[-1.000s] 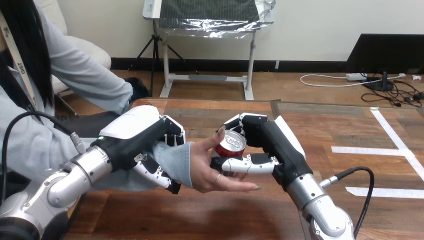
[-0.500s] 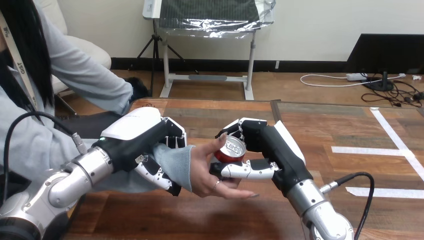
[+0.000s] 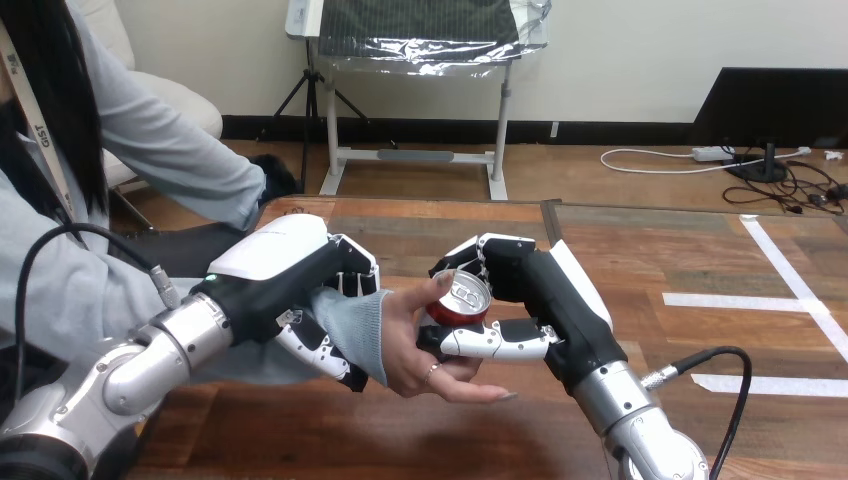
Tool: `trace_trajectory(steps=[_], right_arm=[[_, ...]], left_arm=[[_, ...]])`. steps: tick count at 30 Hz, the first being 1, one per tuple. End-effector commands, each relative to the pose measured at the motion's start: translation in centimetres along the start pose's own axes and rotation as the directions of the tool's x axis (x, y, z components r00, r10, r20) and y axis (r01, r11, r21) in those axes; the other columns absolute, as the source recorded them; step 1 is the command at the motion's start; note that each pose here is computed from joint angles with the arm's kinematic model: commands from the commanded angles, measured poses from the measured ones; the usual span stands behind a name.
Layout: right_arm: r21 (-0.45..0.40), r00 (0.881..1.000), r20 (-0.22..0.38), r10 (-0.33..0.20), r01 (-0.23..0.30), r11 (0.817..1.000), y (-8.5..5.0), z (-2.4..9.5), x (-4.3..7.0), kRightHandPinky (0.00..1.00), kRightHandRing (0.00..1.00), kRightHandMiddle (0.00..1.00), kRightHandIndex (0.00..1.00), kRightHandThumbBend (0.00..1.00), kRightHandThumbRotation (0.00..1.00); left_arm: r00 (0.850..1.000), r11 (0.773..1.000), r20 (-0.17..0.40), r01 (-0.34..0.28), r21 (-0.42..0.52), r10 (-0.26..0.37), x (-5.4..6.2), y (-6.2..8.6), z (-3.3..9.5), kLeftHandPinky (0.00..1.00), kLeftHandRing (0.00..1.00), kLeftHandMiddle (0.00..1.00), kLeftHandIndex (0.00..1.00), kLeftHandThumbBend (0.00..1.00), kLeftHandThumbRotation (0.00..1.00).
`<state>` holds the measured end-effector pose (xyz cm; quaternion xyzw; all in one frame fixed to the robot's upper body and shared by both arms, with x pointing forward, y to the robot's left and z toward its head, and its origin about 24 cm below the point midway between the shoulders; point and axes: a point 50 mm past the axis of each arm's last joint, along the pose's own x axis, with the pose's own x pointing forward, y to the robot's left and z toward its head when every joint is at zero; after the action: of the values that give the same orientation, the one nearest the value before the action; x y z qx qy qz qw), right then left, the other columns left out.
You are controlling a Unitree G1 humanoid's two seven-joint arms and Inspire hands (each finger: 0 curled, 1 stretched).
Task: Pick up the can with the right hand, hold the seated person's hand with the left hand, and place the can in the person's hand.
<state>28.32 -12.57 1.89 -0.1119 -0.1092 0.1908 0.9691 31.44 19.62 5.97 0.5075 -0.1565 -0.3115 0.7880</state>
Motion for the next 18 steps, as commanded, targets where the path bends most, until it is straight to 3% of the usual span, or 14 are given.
trace_trajectory(steps=[1,18], right_arm=[[-0.017,0.993,0.119,-0.001,0.003,1.0,-0.07,2.58,1.77,0.32,0.37,0.45,0.49,0.78,0.0],[-0.033,0.994,0.112,-0.012,0.016,0.999,-0.53,2.73,1.93,0.33,0.39,0.46,0.5,0.78,0.0]], left_arm=[[0.978,0.988,0.147,-0.151,0.015,0.147,2.03,3.14,2.46,0.21,0.26,0.34,0.36,0.91,0.0],[0.979,0.989,0.14,-0.148,0.01,0.145,1.95,2.92,2.34,0.22,0.28,0.35,0.38,0.92,0.0]])
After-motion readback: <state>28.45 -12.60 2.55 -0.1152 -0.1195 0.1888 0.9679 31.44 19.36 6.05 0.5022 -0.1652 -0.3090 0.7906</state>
